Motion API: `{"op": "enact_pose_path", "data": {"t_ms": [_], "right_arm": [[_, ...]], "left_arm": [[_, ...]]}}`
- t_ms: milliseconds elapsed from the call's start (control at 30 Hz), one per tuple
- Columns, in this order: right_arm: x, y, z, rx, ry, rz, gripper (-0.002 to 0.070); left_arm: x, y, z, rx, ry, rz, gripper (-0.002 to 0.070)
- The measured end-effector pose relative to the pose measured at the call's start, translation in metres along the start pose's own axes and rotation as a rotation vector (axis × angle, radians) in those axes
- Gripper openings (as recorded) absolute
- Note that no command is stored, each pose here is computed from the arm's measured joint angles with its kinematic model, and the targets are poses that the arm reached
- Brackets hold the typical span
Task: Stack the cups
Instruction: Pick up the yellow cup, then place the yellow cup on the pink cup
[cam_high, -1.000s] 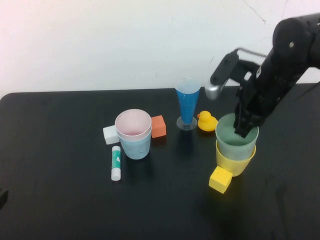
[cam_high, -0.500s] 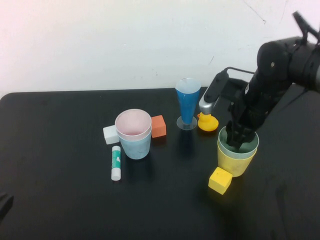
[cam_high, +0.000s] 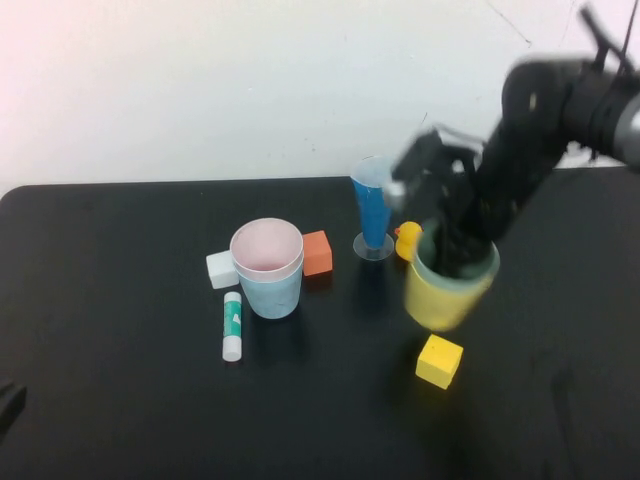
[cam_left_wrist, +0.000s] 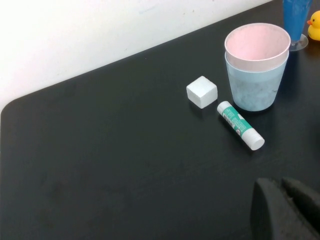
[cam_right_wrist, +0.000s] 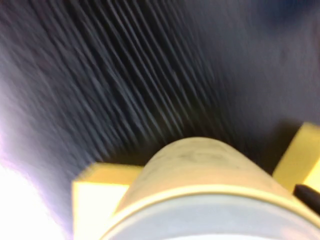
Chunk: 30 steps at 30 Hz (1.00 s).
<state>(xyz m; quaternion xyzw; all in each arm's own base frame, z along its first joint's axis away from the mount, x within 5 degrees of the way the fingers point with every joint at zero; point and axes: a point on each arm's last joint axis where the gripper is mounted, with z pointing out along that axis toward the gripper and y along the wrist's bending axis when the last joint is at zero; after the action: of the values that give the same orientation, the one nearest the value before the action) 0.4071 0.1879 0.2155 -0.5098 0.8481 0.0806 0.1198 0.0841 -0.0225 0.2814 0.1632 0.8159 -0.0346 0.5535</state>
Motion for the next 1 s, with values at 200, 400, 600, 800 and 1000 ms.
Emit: {"op": "enact_pose_path", "data": {"t_ms": [200, 400, 600, 800, 1000], "right_arm": [[-0.056, 0.02, -0.058, -0.031, -0.264, -0.084, 0.0094], [-0.103, 0.054, -0.059, 0.043, -0.397, -0.223, 0.0094], [-0.115, 0.057, -0.015, 0.046, -0.378, -0.249, 0.0094], [-0.115, 0.051, 0.013, 0.047, -0.346, -0.259, 0.0093], [-0.116, 0.049, 0.014, 0.06, -0.359, -0.272, 0.0204]], "left_arm": [[0.0, 0.0, 0.0, 0.0, 0.0, 0.0, 0.0001], [-0.001, 0.0, 0.0, 0.0, -0.006, 0.0, 0.0001], [-0.001, 0.0, 0.0, 0.0, -0.006, 0.0, 0.0001], [-0.001, 0.0, 0.0, 0.0, -0.006, 0.0, 0.0], [-0.001, 0.0, 0.0, 0.0, -0.006, 0.0, 0.0]]}}
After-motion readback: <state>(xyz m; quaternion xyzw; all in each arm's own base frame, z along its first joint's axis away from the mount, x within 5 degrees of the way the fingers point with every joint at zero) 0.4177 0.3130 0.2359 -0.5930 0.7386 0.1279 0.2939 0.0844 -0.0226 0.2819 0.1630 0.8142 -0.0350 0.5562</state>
